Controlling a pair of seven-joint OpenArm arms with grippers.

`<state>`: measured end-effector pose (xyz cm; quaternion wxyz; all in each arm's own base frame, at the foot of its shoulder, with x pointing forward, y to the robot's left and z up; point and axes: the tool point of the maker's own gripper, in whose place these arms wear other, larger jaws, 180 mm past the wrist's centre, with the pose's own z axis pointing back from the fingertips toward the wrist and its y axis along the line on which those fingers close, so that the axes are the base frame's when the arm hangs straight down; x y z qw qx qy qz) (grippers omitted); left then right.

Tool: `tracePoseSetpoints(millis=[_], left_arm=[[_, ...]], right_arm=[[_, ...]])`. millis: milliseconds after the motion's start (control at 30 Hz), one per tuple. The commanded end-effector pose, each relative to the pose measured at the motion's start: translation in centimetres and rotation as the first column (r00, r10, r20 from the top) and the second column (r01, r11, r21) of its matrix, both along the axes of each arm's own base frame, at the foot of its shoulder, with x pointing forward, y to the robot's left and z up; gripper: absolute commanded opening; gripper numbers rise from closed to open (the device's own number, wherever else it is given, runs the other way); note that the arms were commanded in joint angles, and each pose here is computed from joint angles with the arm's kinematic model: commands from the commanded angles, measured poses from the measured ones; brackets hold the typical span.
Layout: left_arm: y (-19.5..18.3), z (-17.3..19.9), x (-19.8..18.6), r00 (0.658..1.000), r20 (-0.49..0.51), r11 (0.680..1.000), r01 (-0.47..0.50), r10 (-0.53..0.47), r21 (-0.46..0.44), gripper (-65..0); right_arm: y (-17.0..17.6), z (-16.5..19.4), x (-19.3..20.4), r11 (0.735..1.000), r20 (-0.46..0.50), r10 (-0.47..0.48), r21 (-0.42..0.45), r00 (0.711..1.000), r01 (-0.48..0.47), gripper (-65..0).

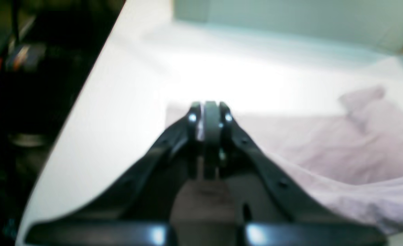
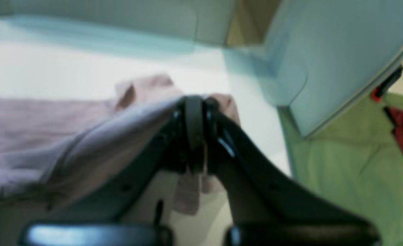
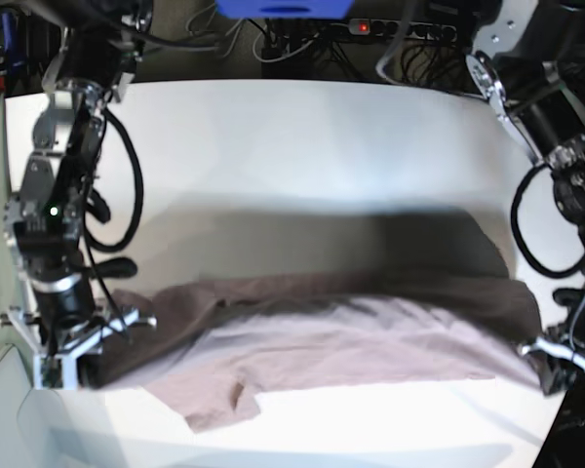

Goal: Layout the t-shirt on the table in an organized manner, then fold the t-shirt properly
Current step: 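Lift the shoulder edge with both grippers and fold it over toward the hem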

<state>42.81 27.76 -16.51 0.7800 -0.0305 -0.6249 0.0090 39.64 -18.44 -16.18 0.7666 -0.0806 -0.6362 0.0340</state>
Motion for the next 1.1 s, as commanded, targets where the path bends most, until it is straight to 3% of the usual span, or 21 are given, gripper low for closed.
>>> tracePoseSetpoints(millis=[0, 167, 367, 733, 900, 1067], left_arm=[[-0.4, 3.9, 0.3, 0.994, 0.108, 0.999, 0.014, -0.018, 0.038, -64.8], [-3.7, 10.4, 0.9, 0.964, 0.237, 0.982, 0.079, -0.118, 0.169, -64.8], [-5.6, 16.7, 0.3, 0.916, 0.354, 0.952, 0.085, -0.191, 0.294, -64.8], [-5.2, 22.4, -0.9, 0.859, 0.479, 0.951, 0.03, -0.182, 0.308, -64.8], [-5.5, 23.9, -2.4, 0.828, 0.531, 0.948, 0.003, -0.18, 0.317, -64.8], [-4.5, 24.0, -2.7, 0.827, 0.54, 0.954, -0.019, -0.154, 0.3, -64.8]], right_arm=[[-0.1, 3.0, 0.4, 1.0, 0.093, 0.001, -0.012, 0.996, 0.0, -65.0], [0.0, 8.5, 1.8, 1.0, 0.23, 0.005, -0.015, 0.973, -0.002, -65.0], [-0.1, 14.9, 2.3, 1.0, 0.378, 0.001, -0.015, 0.926, 0.005, -65.0], [-3.2, 22.9, 1.1, 0.997, 0.557, -0.081, 0.034, 0.827, 0.074, -65.0], [-4.0, 24.6, 0.5, 0.995, 0.59, -0.093, 0.029, 0.802, 0.094, -65.0], [-3.9, 26.4, 0.0, 0.995, 0.626, -0.089, 0.025, 0.775, 0.093, -65.0]])
